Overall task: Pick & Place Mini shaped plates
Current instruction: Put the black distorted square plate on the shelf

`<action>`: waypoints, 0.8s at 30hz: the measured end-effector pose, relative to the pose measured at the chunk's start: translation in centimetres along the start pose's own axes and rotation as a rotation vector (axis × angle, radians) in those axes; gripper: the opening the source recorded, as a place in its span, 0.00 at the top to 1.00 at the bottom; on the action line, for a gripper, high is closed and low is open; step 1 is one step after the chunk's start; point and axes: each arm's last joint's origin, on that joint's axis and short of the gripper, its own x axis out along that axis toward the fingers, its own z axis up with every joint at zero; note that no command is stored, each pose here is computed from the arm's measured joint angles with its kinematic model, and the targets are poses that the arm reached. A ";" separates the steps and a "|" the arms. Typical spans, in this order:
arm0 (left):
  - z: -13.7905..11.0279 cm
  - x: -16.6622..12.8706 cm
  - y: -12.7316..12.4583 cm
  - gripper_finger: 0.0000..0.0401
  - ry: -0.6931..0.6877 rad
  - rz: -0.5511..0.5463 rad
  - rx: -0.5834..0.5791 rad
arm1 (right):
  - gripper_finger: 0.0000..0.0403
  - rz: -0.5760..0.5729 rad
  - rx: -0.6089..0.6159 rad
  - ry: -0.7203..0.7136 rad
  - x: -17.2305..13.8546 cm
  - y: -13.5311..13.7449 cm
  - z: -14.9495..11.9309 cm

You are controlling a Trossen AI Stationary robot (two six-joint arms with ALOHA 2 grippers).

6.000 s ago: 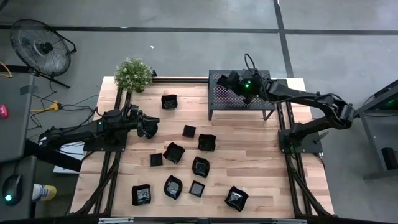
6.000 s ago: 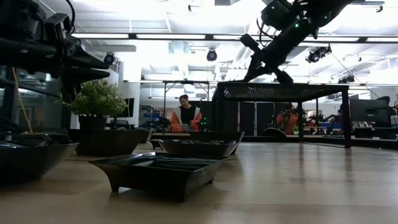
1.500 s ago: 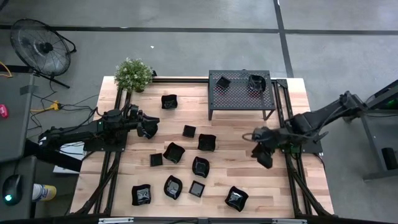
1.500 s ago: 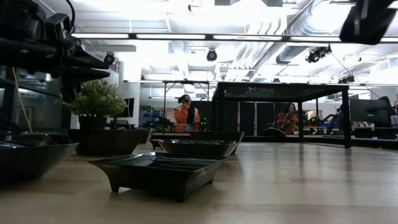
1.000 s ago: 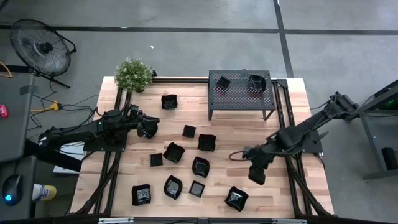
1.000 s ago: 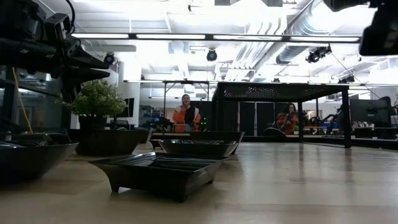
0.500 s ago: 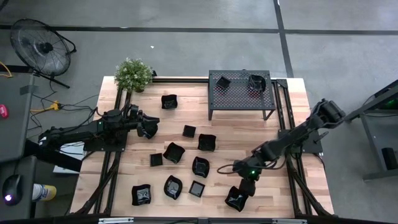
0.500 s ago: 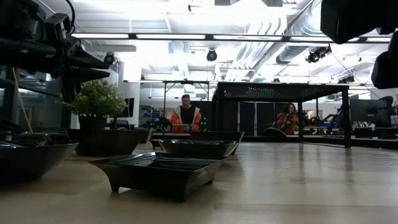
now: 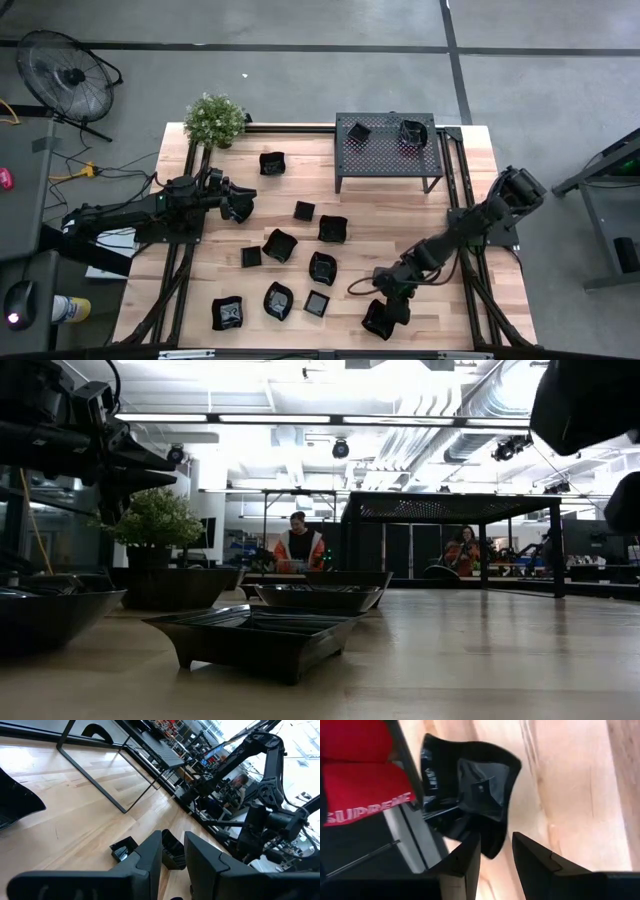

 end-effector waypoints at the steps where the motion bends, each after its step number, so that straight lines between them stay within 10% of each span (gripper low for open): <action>1: 0.0 0.0 0.0 0.80 0.000 0.000 0.000 | 0.73 -0.009 -0.001 -0.002 0.1 -0.1 0.0; 24: 0.0 0.0 0.0 0.80 0.000 0.000 0.000 | 0.73 -0.026 -0.011 -0.057 1.6 -0.2 0.6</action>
